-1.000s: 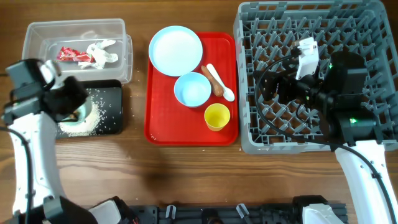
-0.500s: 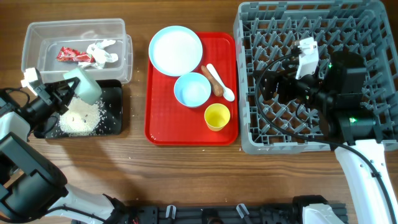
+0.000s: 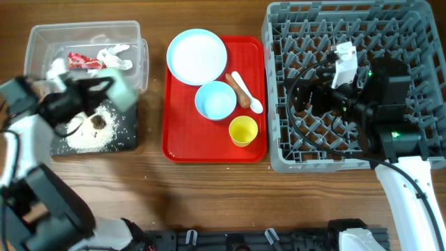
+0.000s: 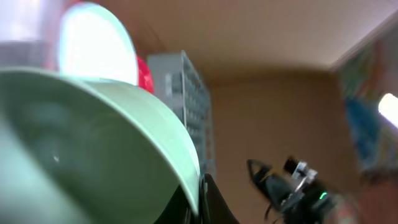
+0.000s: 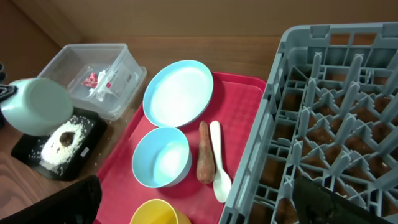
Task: Sort waste into correct bins and load items into the dishwasher rack
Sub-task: 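Grasp the green bowl and tip its scraps onto the black tray, then set the green bowl back on the red tray, grasp the yellow cup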
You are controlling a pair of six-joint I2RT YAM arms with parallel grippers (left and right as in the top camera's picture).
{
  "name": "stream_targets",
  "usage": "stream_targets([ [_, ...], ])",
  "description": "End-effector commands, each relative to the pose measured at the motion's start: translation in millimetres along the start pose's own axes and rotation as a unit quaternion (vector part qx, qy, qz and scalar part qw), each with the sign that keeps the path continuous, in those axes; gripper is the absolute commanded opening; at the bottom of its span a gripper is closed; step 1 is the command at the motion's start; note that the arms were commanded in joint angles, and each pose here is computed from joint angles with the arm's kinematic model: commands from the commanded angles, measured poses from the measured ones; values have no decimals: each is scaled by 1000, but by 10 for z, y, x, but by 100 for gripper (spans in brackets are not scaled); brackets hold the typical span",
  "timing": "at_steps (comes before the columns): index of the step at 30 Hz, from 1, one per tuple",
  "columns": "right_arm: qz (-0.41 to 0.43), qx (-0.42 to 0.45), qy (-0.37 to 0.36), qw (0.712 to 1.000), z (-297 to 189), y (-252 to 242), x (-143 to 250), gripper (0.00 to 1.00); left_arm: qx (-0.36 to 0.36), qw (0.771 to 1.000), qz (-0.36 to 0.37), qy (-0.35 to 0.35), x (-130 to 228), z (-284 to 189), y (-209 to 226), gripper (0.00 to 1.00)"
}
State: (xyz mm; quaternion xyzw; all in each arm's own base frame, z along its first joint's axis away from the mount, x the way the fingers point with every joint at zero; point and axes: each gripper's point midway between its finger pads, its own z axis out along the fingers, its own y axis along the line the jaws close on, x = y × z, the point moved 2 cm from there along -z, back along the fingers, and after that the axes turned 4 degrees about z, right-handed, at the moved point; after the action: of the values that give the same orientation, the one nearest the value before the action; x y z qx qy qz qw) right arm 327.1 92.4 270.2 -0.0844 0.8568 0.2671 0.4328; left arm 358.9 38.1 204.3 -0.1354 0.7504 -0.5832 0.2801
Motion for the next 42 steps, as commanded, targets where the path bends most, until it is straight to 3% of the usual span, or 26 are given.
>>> stream_targets([
  [1, 6, -1, -5, 1000, -16, 15, -55, 100, -162, 983, 80, 38, 348, 496, -138, 4],
  [4, 3, -1, -6, 1000, -16, 14, -56, 100, -301, 941, 127, 83, 726, 794, 18, 4],
  [8, 6, 0, -1, 1000, 12, -3, -39, 100, -442, 851, 221, 179, 1393, 1163, 302, 4],
  [11, 12, 1, 8, 1000, 65, -38, -8, 100, -477, 807, 268, 221, 1693, 1307, 415, 4],
  [17, 20, 3, 22, 1000, 150, -94, 44, 100, -506, 752, 305, 292, 2139, 1498, 724, 4],
  [24, 20, 3, 22, 1000, 153, -95, 44, 100, -523, 735, 291, 319, 2250, 1513, 974, 7],
  [25, 19, 3, 21, 1000, 153, -95, 43, 100, -523, 736, 290, 319, 2250, 1516, 970, 14],
  [27, 19, 3, 21, 1000, 153, -95, 40, 100, -516, 740, 286, 323, 2271, 1529, 954, 40],
  [29, 18, 2, 20, 1000, 154, -94, 34, 100, -501, 749, 275, 335, 2307, 1562, 849, 54],
  [38, 18, 2, 18, 1000, 154, -93, 25, 100, -450, 790, 307, 283, 1929, 1775, -119, 64],
  [42, 17, 2, 18, 1000, 154, -93, 25, 100, -436, 797, 311, 279, 1931, 1823, -165, 68],
])
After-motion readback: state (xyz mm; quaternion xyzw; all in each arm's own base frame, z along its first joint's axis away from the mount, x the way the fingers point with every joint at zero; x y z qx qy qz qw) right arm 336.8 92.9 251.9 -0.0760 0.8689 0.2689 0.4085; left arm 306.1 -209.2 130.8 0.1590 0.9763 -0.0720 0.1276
